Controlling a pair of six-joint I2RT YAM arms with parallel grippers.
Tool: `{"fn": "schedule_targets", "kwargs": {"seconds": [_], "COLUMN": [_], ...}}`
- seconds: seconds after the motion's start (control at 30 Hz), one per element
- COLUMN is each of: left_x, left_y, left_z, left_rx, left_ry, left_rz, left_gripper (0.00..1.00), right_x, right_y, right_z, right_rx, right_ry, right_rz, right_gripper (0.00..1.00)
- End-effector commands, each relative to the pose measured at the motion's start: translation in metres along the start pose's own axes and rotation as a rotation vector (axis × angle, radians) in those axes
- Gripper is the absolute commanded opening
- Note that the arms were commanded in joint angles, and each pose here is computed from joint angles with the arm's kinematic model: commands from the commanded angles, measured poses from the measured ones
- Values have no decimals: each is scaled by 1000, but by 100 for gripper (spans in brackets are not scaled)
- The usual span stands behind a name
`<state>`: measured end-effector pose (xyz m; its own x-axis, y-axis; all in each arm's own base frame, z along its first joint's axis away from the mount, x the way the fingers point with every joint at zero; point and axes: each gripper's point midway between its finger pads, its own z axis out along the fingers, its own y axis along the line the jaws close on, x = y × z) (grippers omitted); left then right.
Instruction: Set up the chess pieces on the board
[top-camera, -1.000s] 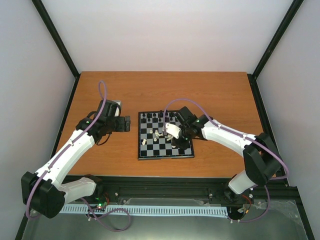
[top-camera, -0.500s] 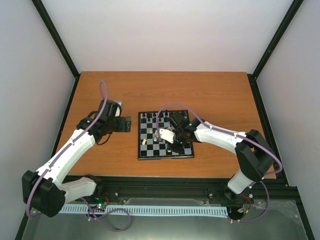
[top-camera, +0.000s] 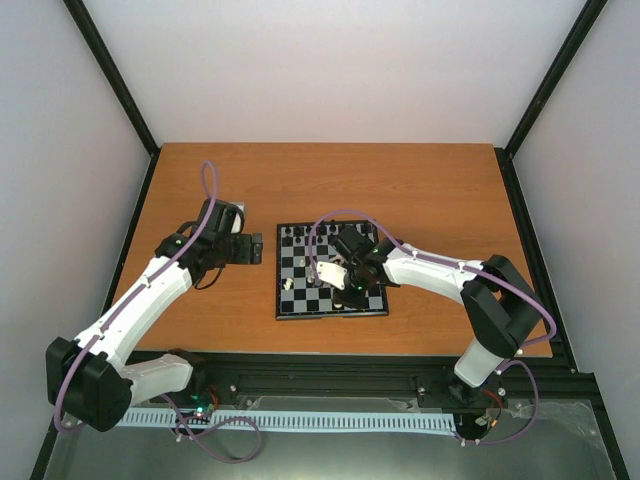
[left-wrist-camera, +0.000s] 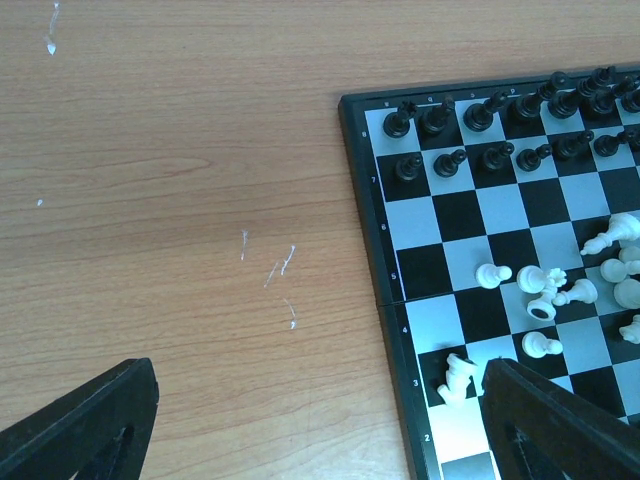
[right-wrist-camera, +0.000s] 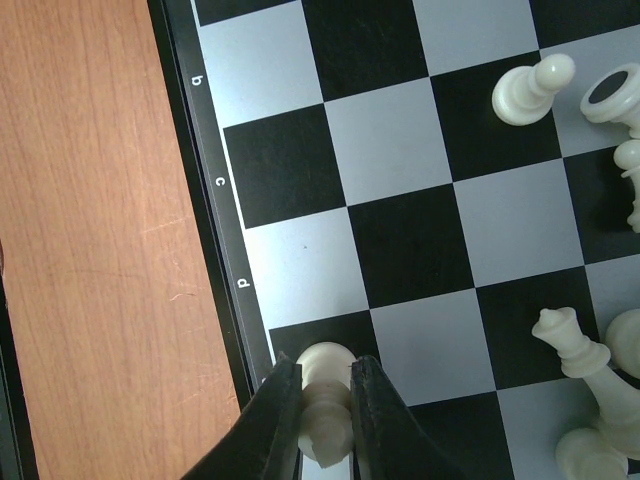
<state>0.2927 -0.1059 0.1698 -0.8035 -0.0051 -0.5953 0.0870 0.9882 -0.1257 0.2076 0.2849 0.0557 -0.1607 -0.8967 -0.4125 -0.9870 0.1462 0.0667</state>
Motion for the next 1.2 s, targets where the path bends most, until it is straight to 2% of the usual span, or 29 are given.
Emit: {"fn": "schedule_targets", "kwargs": {"seconds": [0.0,0.3,0.4,0.5,0.67,0.83,1.0,1.17], "left_x": [-4,-2,-2,-3,1,2,22,40], "left_y": [2,0,-9,-20,-42,-67,-104,-129], "left_z": [0,2,0,-2,1,7,23,48], "left_rx": [-9,4,55,124,248,337,321,282], "left_ry": [-7,1,0,-12,14,37,126,201], "left_rz": [8,11,21,45,72,46,153,224], "left_gripper": [91,91,90,85,70,61,52,46], "right_x": [3,0,-8,-17,-18,0,26,45], "right_y": [4,4,0,-3,-21,-50,-67,-76], "right_z": [9,3,-9,-29,-66,-102,-135,-132], "right_rx": [-9,-4,18,33,99,162,271,342], "right_ry": [17,10,-12,-59,-133,-202,-267,-256], "right_rz": [-19,-5,8,21,66,218,321,351], "right_gripper": [9,29,36,43,44,43,43,43]}}
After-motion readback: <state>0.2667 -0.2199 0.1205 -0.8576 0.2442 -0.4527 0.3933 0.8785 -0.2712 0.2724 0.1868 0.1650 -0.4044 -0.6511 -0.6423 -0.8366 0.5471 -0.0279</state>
